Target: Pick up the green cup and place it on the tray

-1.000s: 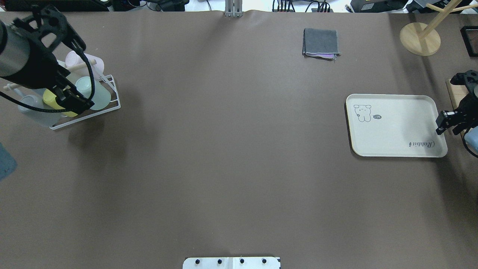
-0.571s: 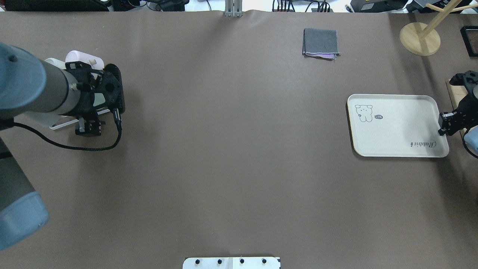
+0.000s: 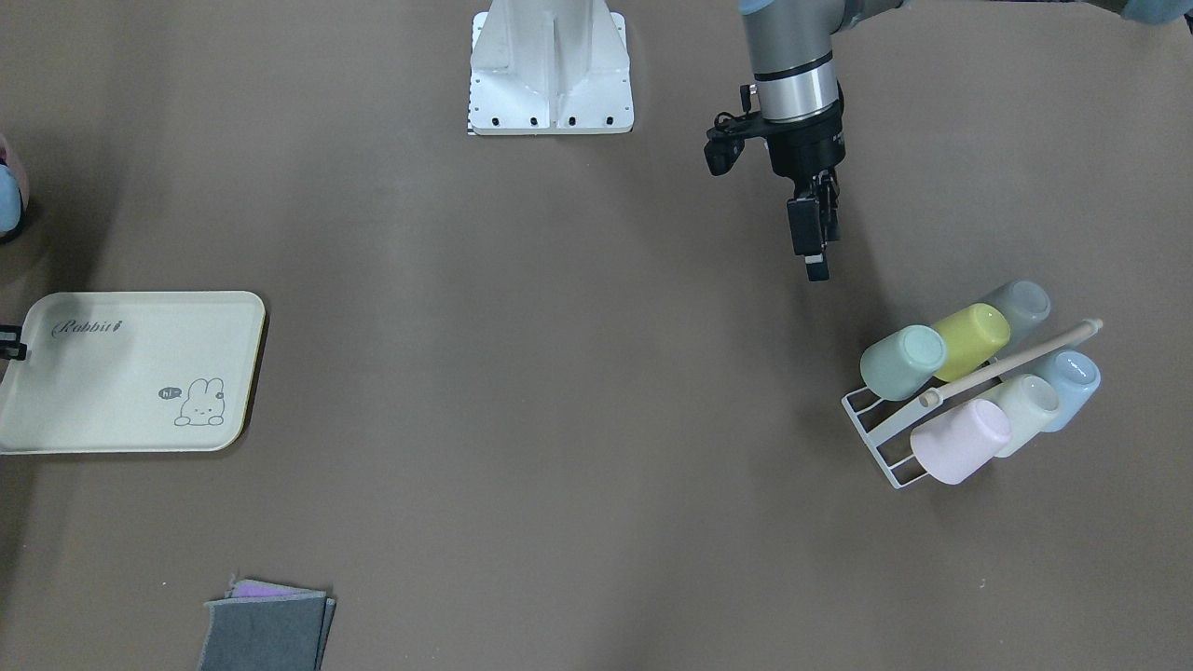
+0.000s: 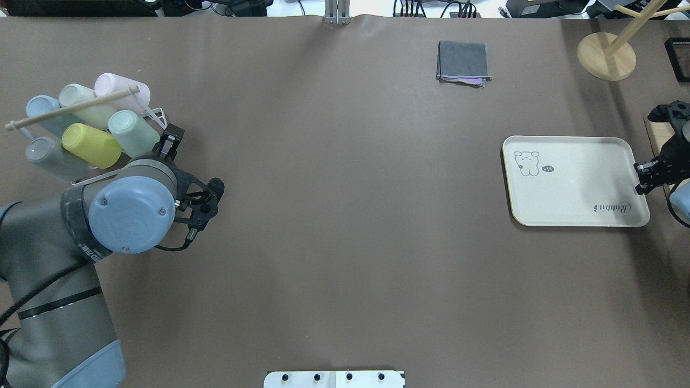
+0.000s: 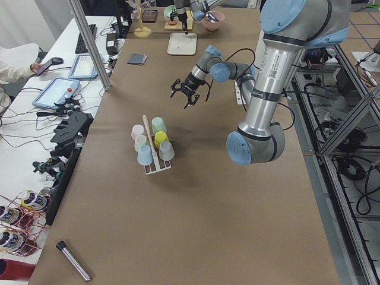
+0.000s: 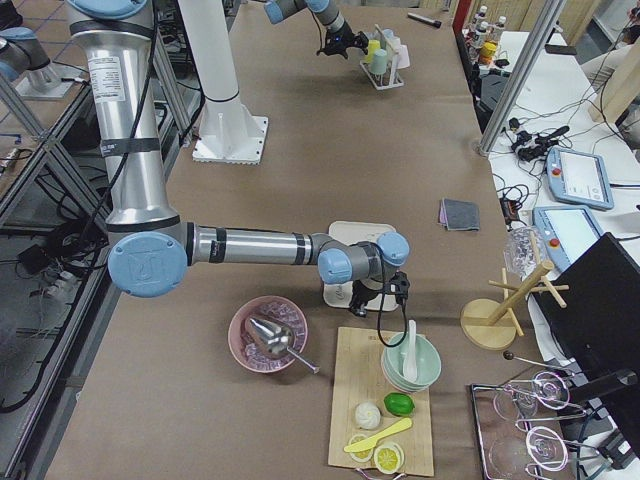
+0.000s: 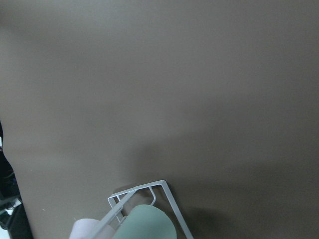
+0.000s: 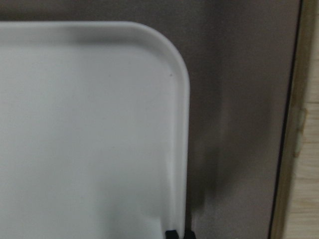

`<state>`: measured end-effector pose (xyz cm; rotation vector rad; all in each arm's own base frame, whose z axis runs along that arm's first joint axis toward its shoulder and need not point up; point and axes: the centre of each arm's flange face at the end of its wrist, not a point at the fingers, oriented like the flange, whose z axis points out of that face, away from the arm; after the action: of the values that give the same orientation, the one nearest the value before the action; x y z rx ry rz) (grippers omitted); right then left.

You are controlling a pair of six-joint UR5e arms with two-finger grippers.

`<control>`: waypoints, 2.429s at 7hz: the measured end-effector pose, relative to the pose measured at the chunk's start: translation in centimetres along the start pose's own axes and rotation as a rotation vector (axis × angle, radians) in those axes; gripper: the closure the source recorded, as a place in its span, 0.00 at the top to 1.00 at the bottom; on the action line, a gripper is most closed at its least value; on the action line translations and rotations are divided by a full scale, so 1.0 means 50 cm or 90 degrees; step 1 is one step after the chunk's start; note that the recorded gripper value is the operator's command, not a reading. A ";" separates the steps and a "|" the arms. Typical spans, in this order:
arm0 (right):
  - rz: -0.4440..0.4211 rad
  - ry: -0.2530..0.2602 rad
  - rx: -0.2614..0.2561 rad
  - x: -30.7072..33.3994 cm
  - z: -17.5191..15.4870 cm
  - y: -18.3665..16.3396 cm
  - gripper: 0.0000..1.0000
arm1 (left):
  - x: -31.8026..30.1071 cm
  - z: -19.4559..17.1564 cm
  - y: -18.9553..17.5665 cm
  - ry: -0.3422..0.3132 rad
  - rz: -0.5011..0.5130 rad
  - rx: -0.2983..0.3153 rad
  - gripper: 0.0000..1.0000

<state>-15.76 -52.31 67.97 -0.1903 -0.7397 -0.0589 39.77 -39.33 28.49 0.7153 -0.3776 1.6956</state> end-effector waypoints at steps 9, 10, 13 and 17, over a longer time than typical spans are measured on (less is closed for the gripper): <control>0.024 -0.194 0.037 0.015 -0.155 0.008 0.00 | 0.093 0.244 -0.096 -0.072 0.280 -0.322 0.99; 0.041 -0.207 0.041 -0.018 -0.183 0.012 0.00 | 0.090 0.257 -0.104 -0.081 0.288 -0.341 0.99; 0.022 -0.209 0.030 -0.226 -0.206 0.029 0.00 | 0.110 0.294 -0.106 -0.077 0.308 -0.367 0.99; -0.016 -0.195 0.012 -0.600 -0.177 0.031 0.00 | 0.126 0.321 -0.100 -0.068 0.310 -0.378 0.99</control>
<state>-31.83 -52.91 41.11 -0.1741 -1.0475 -0.0470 47.95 -42.93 44.06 0.2791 -1.1475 1.8544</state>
